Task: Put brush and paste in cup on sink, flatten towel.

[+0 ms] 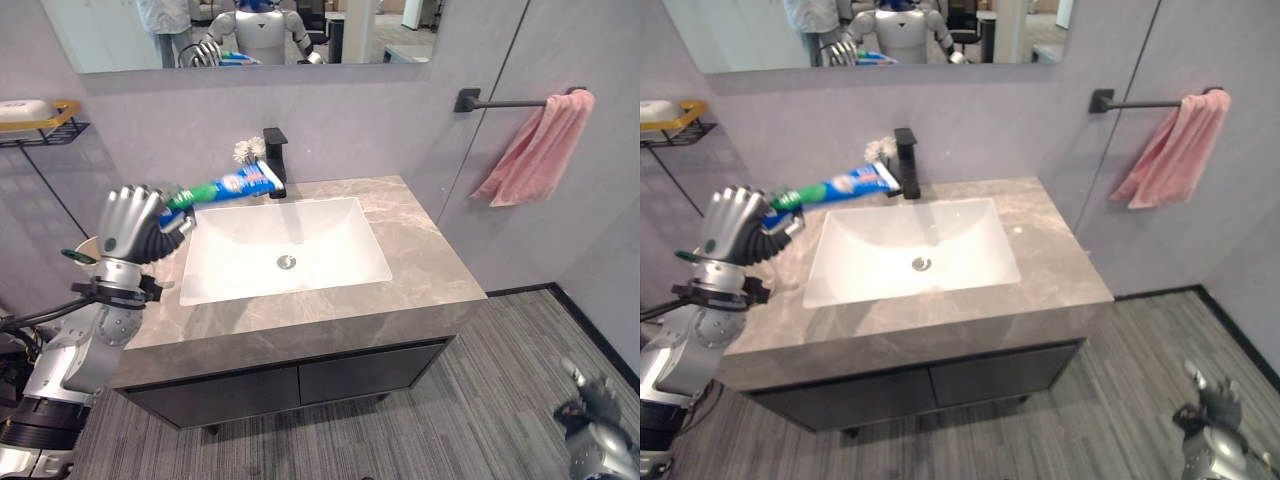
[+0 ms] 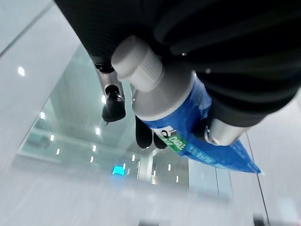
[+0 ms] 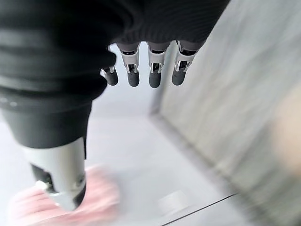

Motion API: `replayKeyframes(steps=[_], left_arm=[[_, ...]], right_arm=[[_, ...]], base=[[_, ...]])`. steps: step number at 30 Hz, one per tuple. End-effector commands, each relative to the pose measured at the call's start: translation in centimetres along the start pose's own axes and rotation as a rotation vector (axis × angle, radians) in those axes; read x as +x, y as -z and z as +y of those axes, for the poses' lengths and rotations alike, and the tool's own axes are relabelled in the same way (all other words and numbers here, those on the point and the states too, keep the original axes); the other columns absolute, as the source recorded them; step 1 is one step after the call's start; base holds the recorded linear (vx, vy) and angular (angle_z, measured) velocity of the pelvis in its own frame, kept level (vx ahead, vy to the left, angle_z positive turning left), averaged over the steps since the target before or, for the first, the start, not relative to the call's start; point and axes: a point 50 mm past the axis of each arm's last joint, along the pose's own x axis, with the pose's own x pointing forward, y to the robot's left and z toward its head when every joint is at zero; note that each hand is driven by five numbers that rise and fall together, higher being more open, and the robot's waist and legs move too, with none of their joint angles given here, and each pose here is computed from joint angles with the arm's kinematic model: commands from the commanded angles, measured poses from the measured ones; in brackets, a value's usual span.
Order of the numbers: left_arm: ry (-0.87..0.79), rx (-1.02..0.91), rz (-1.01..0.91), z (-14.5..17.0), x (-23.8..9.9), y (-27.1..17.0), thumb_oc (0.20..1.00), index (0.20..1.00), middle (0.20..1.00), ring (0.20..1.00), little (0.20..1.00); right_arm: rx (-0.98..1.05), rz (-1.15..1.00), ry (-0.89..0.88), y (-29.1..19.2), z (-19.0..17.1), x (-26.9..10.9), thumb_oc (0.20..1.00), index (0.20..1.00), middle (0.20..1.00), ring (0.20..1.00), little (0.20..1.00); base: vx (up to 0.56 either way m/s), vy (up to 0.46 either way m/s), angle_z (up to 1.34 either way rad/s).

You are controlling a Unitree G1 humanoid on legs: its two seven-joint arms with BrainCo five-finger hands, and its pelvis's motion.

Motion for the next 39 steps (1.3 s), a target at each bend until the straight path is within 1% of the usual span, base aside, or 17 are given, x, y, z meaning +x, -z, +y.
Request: replayKeyframes(steps=[1, 2, 4, 5, 6, 7, 9, 10, 11, 13, 14, 19, 21, 22, 23, 28, 39], left_arm=[[-0.295, 0.023, -0.115, 4.8, 3.8, -1.9, 0.2, 0.2, 0.2, 0.2, 0.2], [-0.295, 0.022, -0.114, 4.9, 3.8, -1.9, 0.2, 0.2, 0.2, 0.2, 0.2], [-0.371, -0.025, -0.134, 5.8, 4.4, -2.8, 0.2, 0.2, 0.2, 0.2, 0.2], [-0.447, -0.068, -0.182, 6.9, 5.4, -4.2, 0.2, 0.2, 0.2, 0.2, 0.2], [-0.468, -0.093, -0.209, 7.0, 5.8, -4.9, 0.2, 0.2, 0.2, 0.2, 0.2], [-0.471, -0.093, -0.208, 7.1, 5.9, -4.9, 0.2, 0.2, 0.2, 0.2, 0.2], [-0.521, -0.136, -0.253, 7.6, 6.6, -6.2, 0.2, 0.2, 0.2, 0.2, 0.2], [-0.557, -0.161, -0.279, 8.0, 7.1, -7.1, 0.2, 0.2, 0.2, 0.2, 0.2], [-0.609, -0.215, -0.307, 8.3, 7.9, -8.4, 0.2, 0.2, 0.2, 0.2, 0.2], [-0.631, -0.239, -0.328, 8.4, 8.5, -9.4, 0.2, 0.2, 0.2, 0.2, 0.2], [-0.633, -0.238, -0.329, 8.4, 8.6, -9.4, 0.2, 0.2, 0.2, 0.2, 0.2], [-0.646, -0.294, -0.392, 8.6, 9.2, -11.5, 0.2, 0.2, 0.2, 0.2, 0.2], [-0.644, -0.305, -0.419, 8.9, 8.5, -11.9, 0.2, 0.2, 0.2, 0.2, 0.2], [-0.644, -0.303, -0.417, 8.9, 8.5, -11.9, 0.2, 0.2, 0.2, 0.2, 0.2], [-0.633, -0.304, -0.42, 8.8, 8.2, -11.9, 0.2, 0.2, 0.2, 0.2, 0.2], [-0.599, -0.304, -0.406, 8.3, 7.4, -11.4, 0.2, 0.2, 0.2, 0.2, 0.2], [-0.532, -0.284, -0.356, 7.4, 6.3, -10.1, 0.2, 0.2, 0.2, 0.2, 0.2]], right_arm=[[0.17, -0.18, 0.01, -3.4, 3.5, 1.1, 1.0, 1.0, 1.0, 1.0, 1.0], [0.168, -0.181, 0.012, -3.4, 3.6, 1.1, 1.0, 1.0, 1.0, 1.0, 1.0], [0.241, -0.26, -0.154, -5.6, 7.5, 0.0, 1.0, 1.0, 1.0, 1.0, 1.0], [0.283, -0.297, -0.373, -7.5, 11.9, -1.2, 1.0, 1.0, 1.0, 1.0, 1.0], [0.29, -0.29, -0.454, -7.9, 13.5, -1.4, 1.0, 1.0, 1.0, 1.0, 1.0], [0.292, -0.291, -0.457, -7.9, 13.6, -1.3, 1.0, 1.0, 1.0, 1.0, 1.0], [0.36, -0.284, -0.612, -9.0, 17.0, -2.4, 1.0, 1.0, 1.0, 1.0, 1.0], [0.452, -0.259, -0.733, -9.6, 19.4, -3.5, 1.0, 1.0, 1.0, 1.0, 1.0], [0.733, -0.11, -0.951, -9.5, 23.5, -6.1, 1.0, 1.0, 1.0, 1.0, 1.0], [0.767, -0.064, -1.087, -10.2, 26.4, -7.8, 1.0, 1.0, 1.0, 1.0, 1.0], [0.768, -0.066, -1.089, -10.3, 26.4, -7.8, 1.0, 1.0, 1.0, 1.0, 1.0], [0.854, -0.043, -1.421, -13.6, 32.2, -14.0, 1.0, 1.0, 1.0, 1.0, 1.0], [0.877, -0.005, -1.557, -14.4, 33.7, -16.5, 1.0, 1.0, 1.0, 1.0, 1.0], [0.877, -0.003, -1.559, -14.4, 33.7, -16.5, 1.0, 1.0, 1.0, 1.0, 1.0], [0.856, 0.013, -1.64, -14.6, 34.3, -17.6, 1.0, 1.0, 1.0, 1.0, 1.0], [0.822, 0.0, -1.831, -15.7, 35.1, -20.5, 1.0, 1.0, 1.0, 1.0, 1.0], [0.817, -0.061, -1.94, -17.4, 35.3, -22.8, 1.0, 1.0, 1.0, 1.0, 1.0]], base=[[0.0, 0.0, 0.0], [0.0, 0.0, 0.0], [-0.02, 0.001, 0.0], [0.0, 0.0, 0.0], [0.0, 0.0, 0.0], [0.0, 0.0, 0.0], [-0.02, -0.003, 0.0], [-0.03, -0.01, 0.01], [0.0, 0.0, 0.0], [0.0, 0.0, 0.0], [0.0, 0.0, 0.0], [0.0, 0.0, 0.01], [-0.01, 0.005, 0.04], [0.0, 0.0, 0.0], [0.0, 0.006, 0.04], [0.0, 0.004, 0.02], [0.0, 0.001, 0.05]])
